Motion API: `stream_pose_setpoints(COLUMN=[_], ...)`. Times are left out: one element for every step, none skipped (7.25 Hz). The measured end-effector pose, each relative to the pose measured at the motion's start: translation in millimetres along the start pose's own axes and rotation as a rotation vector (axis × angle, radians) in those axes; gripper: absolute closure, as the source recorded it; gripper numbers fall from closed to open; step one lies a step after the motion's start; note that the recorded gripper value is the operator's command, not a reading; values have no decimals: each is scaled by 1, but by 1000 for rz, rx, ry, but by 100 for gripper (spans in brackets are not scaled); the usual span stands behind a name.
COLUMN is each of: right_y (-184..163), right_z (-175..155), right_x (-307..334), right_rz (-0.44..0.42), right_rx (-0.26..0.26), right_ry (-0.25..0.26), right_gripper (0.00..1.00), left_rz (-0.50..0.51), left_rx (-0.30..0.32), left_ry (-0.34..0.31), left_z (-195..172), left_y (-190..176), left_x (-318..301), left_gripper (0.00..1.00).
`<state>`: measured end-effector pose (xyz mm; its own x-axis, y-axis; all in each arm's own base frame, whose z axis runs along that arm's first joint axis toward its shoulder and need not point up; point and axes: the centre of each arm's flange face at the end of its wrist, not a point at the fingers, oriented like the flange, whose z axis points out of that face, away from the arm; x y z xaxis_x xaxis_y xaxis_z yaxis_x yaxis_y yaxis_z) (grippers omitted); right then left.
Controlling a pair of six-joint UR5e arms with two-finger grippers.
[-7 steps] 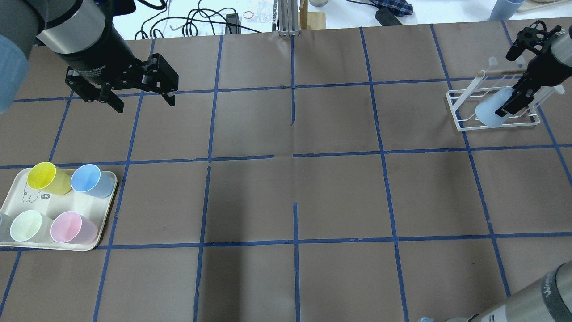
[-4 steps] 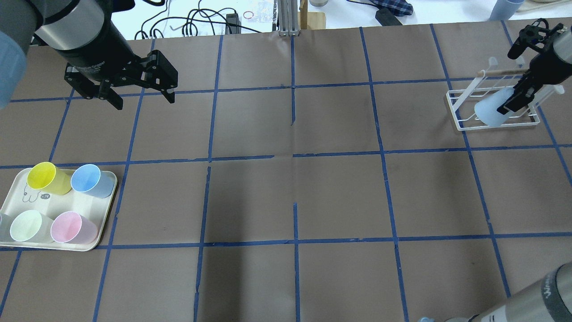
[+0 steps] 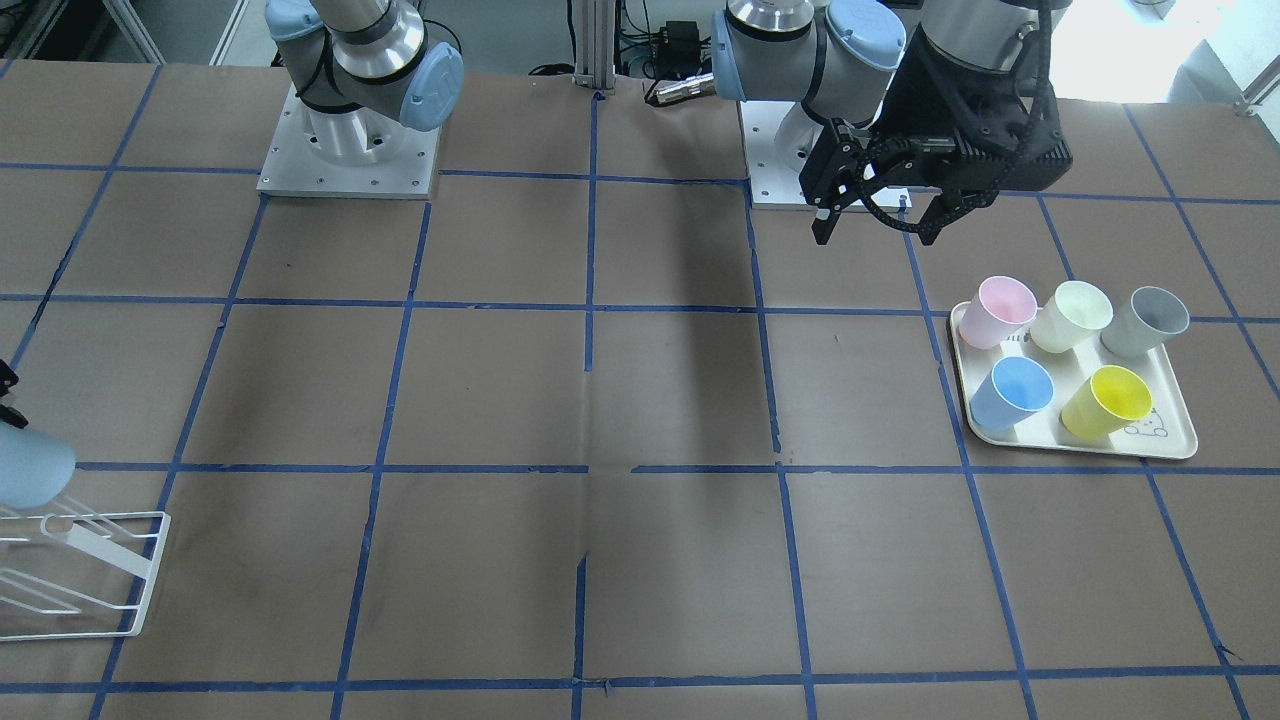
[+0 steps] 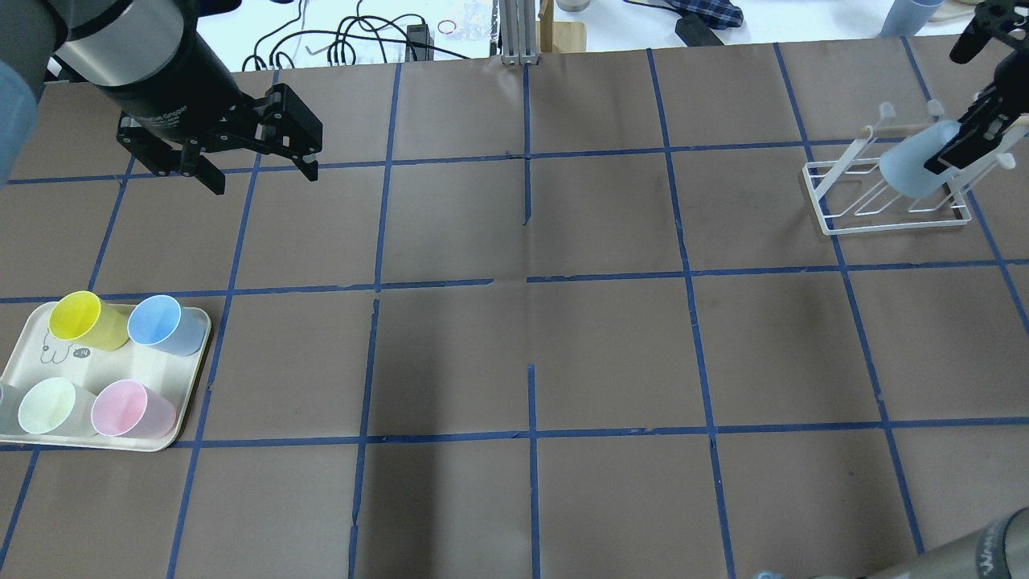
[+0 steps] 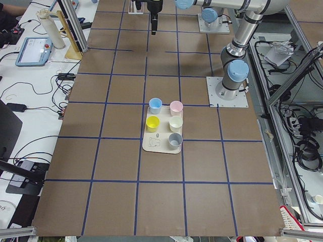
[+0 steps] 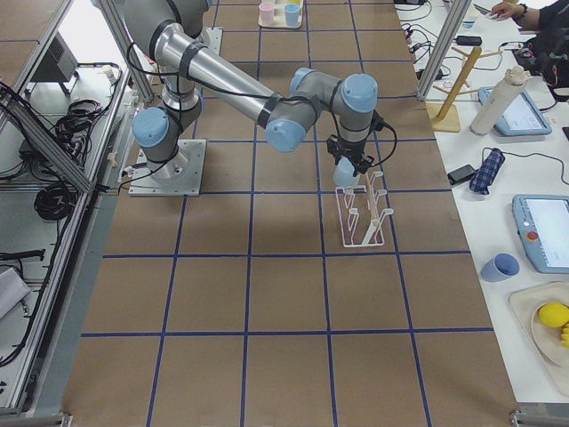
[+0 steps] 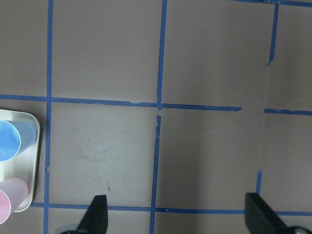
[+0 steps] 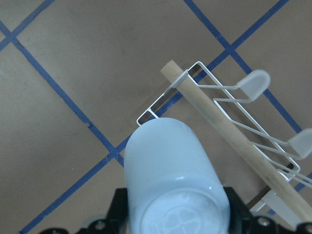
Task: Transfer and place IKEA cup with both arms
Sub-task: 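Lift the cup with the right gripper while the left arm swings toward it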
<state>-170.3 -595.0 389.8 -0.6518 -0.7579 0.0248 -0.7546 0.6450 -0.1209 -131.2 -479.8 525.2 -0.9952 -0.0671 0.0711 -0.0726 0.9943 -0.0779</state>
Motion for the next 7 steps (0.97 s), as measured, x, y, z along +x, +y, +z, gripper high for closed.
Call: stream_pose_setpoints(right_y=[-1,-1,-3,-8,-13,-19,-24], right_z=[-24,-44,-58,-64,-64,-60,-54], right_x=[-9,-20,-32,-46,-59,-73,-89], right_rz=[1,12,39,81,131,196,282], right_rx=[-1,3,28,81,135,189,242], right_ry=[0,-2,-21,-72,-152,-270,-421], right_gripper=[57,58,60,61,61,63,64], left_rz=[0,0,-2,-5,-7,-8,-16], left_rx=[-1,0,0,-3,-14,-34,-64], left_ry=[6,18,44,76,110,149,204], left_z=[0,-1,-2,-2,1,10,23], left_y=[0,1,1,2,3,3,4], left_x=[1,2,4,5,7,8,10], left_gripper=[0,0,0,0,0,0,0])
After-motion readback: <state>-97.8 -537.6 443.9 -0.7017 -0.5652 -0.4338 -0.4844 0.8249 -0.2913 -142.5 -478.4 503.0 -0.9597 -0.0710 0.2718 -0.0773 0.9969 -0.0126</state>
